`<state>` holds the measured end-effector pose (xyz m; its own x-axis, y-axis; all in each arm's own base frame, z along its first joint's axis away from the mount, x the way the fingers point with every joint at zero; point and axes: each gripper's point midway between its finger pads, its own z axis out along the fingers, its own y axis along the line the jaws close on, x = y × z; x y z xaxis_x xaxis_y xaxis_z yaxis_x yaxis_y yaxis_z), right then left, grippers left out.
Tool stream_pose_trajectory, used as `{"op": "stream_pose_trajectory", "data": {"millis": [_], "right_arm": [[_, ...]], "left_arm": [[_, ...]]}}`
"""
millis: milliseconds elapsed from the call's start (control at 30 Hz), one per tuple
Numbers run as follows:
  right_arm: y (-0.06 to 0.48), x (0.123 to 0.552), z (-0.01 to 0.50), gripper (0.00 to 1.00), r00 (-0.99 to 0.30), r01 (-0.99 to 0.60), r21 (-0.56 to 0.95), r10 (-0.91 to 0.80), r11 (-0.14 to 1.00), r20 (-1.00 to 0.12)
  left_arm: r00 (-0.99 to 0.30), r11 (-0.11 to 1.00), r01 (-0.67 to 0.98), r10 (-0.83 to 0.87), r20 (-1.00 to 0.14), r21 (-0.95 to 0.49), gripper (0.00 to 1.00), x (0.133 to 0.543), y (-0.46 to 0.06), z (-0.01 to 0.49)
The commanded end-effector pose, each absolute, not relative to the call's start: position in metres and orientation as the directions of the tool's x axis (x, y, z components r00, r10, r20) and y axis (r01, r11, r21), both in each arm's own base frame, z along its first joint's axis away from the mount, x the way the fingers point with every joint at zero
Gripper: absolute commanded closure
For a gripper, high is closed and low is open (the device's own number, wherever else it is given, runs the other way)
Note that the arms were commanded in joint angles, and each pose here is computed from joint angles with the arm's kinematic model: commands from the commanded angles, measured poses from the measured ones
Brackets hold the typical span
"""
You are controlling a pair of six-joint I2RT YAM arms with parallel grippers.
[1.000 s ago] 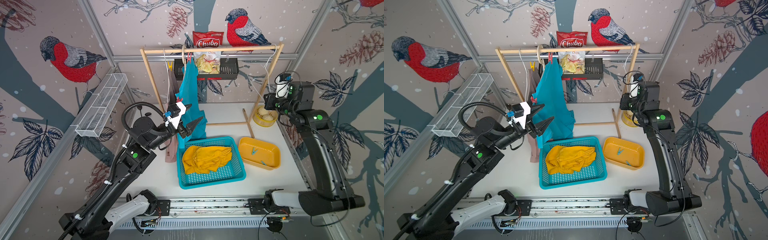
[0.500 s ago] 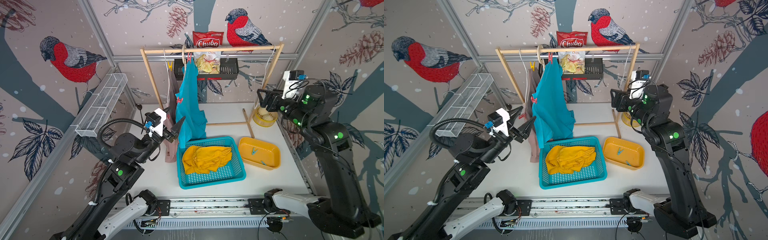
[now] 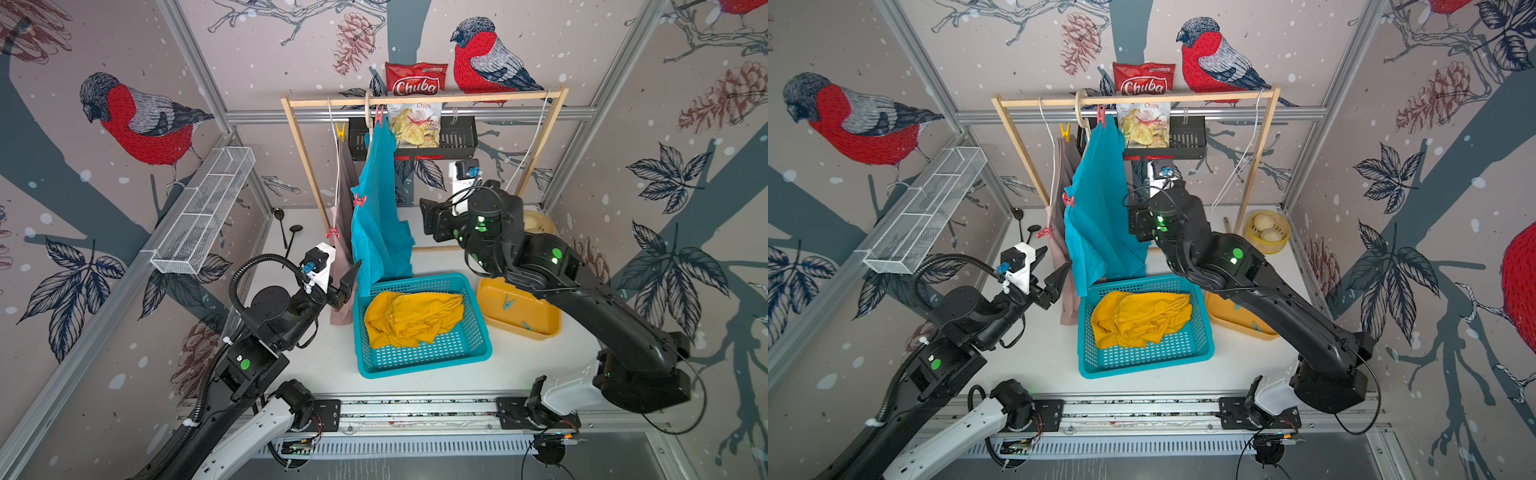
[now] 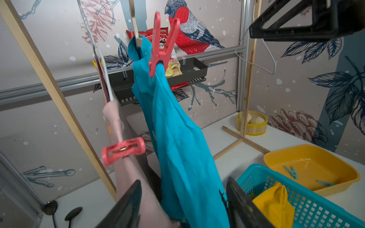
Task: Remove the clothespins securing t-shirts to the hanger
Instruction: Pick up the hanger from the clothes rail.
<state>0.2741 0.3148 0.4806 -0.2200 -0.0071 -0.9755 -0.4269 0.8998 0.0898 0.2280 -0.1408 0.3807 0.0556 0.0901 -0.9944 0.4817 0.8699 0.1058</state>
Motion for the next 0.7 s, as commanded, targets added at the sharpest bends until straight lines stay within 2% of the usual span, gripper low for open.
{"op": "stream_pose_trajectory", "data": {"millis": [0, 133, 333, 500, 667], "right_arm": [[0.341, 0.270, 0.491, 0.24, -0.197, -0.422, 0.144, 0.065, 0.895, -0.978], [0.390, 0.266, 0.473, 0.23, -0.241, -0.496, 0.181, 0.066, 0.849, -0.968], [0.433, 0.274, 0.463, 0.22, -0.275, -0.545, 0.195, 0.045, 0.815, -0.960], [0.451, 0.275, 0.454, 0.21, -0.299, -0.564, 0.214, 0.044, 0.798, -0.953], [0.445, 0.271, 0.445, 0.20, -0.309, -0.527, 0.209, 0.043, 0.824, -0.950]], "left_arm": [[0.000, 0.910, 0.413, 0.049, -0.999, 0.044, 0.35, 0.235, -0.128, 0.368], [-0.028, 0.918, 0.397, 0.027, -0.999, 0.014, 0.35, 0.236, -0.126, 0.353], [-0.046, 0.910, 0.414, 0.026, -0.999, 0.005, 0.36, 0.235, -0.129, 0.343], [-0.051, 0.908, 0.420, 0.037, -0.998, 0.012, 0.35, 0.234, -0.129, 0.338], [-0.045, 0.907, 0.420, 0.049, -0.998, 0.025, 0.35, 0.233, -0.128, 0.336]]}}
